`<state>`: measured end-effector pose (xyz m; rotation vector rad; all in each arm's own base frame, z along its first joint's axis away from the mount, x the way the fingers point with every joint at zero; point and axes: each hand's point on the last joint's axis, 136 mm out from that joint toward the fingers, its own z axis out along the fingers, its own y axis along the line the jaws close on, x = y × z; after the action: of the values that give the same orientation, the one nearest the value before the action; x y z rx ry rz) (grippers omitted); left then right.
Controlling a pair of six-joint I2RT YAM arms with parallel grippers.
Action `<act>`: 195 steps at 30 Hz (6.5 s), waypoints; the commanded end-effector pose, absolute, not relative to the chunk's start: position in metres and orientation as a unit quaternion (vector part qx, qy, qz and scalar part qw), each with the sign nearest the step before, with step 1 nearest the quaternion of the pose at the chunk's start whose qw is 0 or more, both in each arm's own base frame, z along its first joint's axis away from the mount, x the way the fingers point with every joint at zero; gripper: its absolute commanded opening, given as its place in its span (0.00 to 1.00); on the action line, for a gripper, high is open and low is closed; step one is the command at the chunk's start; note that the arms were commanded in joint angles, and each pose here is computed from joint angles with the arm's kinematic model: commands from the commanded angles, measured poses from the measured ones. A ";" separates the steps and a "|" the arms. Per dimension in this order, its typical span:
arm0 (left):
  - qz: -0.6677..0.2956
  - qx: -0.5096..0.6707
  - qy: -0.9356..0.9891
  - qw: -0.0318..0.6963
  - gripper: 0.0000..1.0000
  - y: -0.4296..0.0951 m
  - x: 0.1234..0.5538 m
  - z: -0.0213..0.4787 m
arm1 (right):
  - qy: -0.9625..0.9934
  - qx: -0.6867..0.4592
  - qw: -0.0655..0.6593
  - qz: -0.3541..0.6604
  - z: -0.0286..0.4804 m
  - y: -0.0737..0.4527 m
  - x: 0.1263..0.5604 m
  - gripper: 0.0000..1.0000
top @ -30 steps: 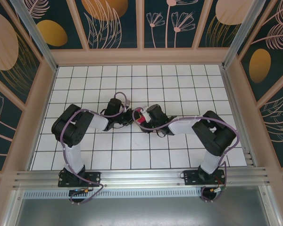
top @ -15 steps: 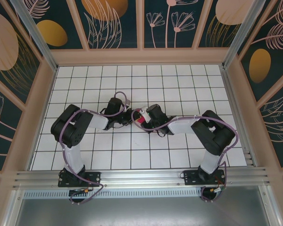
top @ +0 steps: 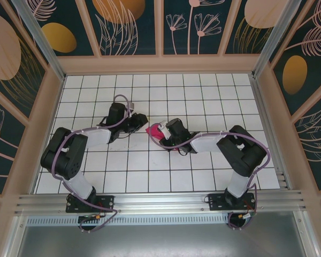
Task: Fold a paper plane with a square sheet of paper (pick it up from the middle)
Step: Fold the wing for the fifth time at the center of the table.
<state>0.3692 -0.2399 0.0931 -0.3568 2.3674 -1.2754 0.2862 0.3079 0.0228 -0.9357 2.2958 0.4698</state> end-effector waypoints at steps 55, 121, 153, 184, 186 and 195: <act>-0.523 -0.063 0.835 0.162 0.22 -0.283 0.314 0.068 | 0.855 -0.130 0.183 0.467 0.038 0.318 0.273 0.12; -0.427 -0.114 0.890 0.109 0.13 -0.271 0.314 -0.009 | 0.908 -0.095 0.095 0.397 0.021 0.300 0.258 0.19; -0.534 -0.040 0.829 0.158 0.16 -0.296 0.310 0.064 | 0.863 -0.014 0.096 0.495 0.029 0.309 0.274 0.00; -0.404 -0.091 0.906 0.087 0.06 -0.284 0.306 -0.018 | 0.885 -0.001 0.077 0.459 0.009 0.299 0.271 0.00; -0.382 -0.101 0.915 0.083 0.05 -0.278 0.305 -0.026 | 0.886 -0.006 0.079 0.457 0.013 0.299 0.272 0.02; -0.355 -0.119 0.924 0.075 0.04 -0.269 0.303 -0.039 | 0.895 -0.023 0.084 0.438 0.031 0.295 0.269 0.18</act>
<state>0.3130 -0.2999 0.0148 -0.2310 2.6286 -1.3554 0.2692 0.3017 0.0261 -0.0470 2.6518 1.3688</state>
